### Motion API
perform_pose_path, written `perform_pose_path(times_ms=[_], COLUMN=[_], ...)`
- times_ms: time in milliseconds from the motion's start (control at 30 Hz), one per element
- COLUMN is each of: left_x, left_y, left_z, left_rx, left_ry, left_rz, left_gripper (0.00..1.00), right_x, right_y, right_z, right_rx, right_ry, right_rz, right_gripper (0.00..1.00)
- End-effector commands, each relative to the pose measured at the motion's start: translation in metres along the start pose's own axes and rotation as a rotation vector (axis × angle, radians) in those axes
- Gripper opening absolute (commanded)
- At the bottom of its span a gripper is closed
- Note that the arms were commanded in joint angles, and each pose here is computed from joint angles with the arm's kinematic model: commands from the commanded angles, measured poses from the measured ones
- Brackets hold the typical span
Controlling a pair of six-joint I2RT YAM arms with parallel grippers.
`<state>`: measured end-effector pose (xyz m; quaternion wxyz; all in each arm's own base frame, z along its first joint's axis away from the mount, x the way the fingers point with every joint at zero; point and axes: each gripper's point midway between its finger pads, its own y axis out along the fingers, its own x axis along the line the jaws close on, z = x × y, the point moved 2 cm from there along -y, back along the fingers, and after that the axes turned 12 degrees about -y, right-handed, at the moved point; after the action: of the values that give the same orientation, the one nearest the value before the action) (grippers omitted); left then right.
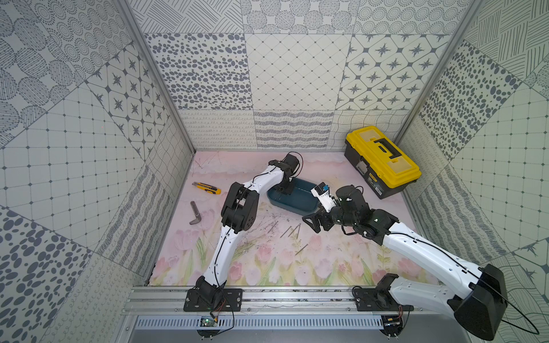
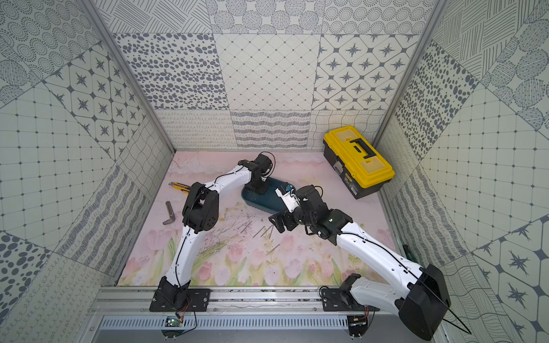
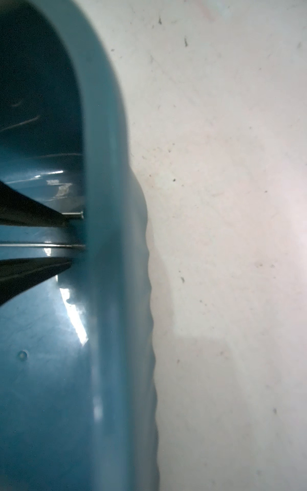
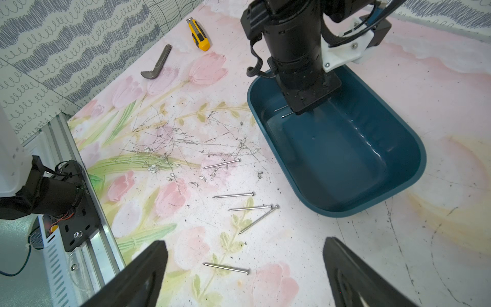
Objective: Put the nails on the desktop into the storage box
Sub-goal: Place the nail in the storage box.
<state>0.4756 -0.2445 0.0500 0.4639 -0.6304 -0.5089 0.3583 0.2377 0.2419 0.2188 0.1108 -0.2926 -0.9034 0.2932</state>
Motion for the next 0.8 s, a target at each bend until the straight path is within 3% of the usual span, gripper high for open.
perform_pose_path(times_ms=[0,500,767], left_x=[-0.006,-0.020,-0.005], left_y=[-0.020,-0.100,-0.158], left_z=[-0.008,-0.021,0.008], left_rx=[-0.044,-0.178,-0.224], left_ry=[0.025,0.022,-0.030], left_rz=[-0.002,0.011,0.022], left_gripper=[0.25,0.29,0.29], right_x=[-0.002,-0.003,-0.007], right_y=[0.000,-0.017,-0.030], right_z=[-0.008,-0.024,-0.038], right_rx=[-0.039,-0.097,-0.120], right_ry=[-0.004,-0.019,-0.020], right_rz=[0.002,0.027,0.066], right_gripper=[0.97,0.97,0.97])
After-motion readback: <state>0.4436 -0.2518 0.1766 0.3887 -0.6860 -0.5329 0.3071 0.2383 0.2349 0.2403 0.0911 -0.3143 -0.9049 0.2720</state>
